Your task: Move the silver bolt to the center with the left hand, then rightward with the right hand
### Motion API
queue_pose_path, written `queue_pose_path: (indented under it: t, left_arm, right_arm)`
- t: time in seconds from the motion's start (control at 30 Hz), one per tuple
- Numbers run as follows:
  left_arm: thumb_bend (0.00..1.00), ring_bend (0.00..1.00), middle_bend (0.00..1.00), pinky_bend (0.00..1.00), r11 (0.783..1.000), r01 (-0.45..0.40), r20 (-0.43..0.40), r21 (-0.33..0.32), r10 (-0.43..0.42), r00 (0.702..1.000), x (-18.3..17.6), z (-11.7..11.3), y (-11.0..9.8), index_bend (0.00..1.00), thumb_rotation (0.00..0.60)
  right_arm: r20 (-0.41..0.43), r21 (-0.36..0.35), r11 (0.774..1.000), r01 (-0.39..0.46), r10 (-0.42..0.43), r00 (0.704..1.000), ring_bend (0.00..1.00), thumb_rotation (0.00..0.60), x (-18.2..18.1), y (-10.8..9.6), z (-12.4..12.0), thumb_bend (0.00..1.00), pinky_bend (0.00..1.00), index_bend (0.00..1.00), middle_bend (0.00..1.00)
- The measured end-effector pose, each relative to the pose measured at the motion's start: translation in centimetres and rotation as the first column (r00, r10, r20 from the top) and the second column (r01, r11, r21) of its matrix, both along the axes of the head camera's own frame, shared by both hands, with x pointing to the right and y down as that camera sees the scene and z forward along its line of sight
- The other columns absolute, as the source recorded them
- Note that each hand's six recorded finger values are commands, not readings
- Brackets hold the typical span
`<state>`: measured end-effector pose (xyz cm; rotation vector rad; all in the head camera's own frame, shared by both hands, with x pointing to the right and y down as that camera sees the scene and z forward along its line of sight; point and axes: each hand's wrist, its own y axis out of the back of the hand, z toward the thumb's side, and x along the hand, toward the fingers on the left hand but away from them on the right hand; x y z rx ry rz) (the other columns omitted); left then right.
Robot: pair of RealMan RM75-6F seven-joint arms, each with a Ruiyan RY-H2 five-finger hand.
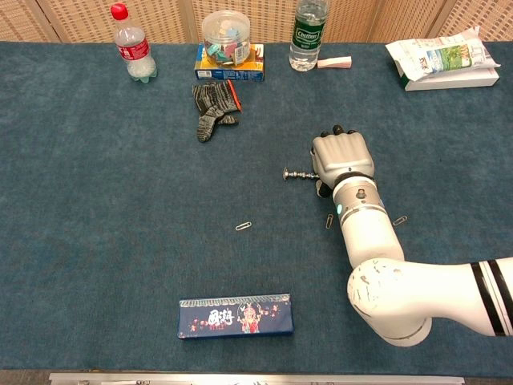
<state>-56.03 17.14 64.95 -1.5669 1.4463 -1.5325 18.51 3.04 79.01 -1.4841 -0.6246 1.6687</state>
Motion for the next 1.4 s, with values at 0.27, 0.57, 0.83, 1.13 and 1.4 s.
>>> queue_pose_path:
  t: [0.27,0.57,0.83,1.13,1.4]
  left_arm:
    - [0.2,0.0,0.0,0.0,1.0,0.004,-0.003,0.001,-0.004,1.0,-0.11,-0.11,0.26,0.19,0.6]
    - [0.2,0.0,0.0,0.0,1.0,0.004,-0.007,0.001,-0.004,1.0,0.0,-0.16,0.19,0.19,0.6]
    - [0.2,0.0,0.0,0.0,1.0,0.008,-0.008,-0.002,-0.008,1.0,-0.12,-0.06,0.34,0.19,0.6]
    - [0.2,0.0,0.0,0.0,1.0,0.009,-0.011,-0.003,-0.009,1.0,-0.15,-0.04,0.37,0.19,0.6]
    - [0.2,0.0,0.0,0.0,1.0,0.012,-0.012,-0.002,-0.012,1.0,-0.27,-0.03,0.49,0.19,0.6]
  right_arm:
    - [-0.005,0.002,1.0,-0.001,0.001,1.0,0.04,0.6,0.02,0.03,0.03,0.35,0.14,0.51,0.17]
    - [-0.014,0.002,1.0,0.003,-0.002,1.0,0.04,0.6,0.04,0.06,0.12,0.35,0.14,0.51,0.17]
    - [-0.024,0.001,1.0,0.007,-0.007,1.0,0.04,0.6,0.0,0.07,0.24,0.36,0.14,0.53,0.17]
    - [-0.028,0.001,1.0,0.013,-0.013,1.0,0.04,0.6,-0.13,0.11,0.33,0.38,0.14,0.55,0.17]
    - [-0.018,0.01,1.0,0.013,-0.013,1.0,0.04,0.6,-0.09,0.18,-0.08,0.38,0.14,0.57,0.17]
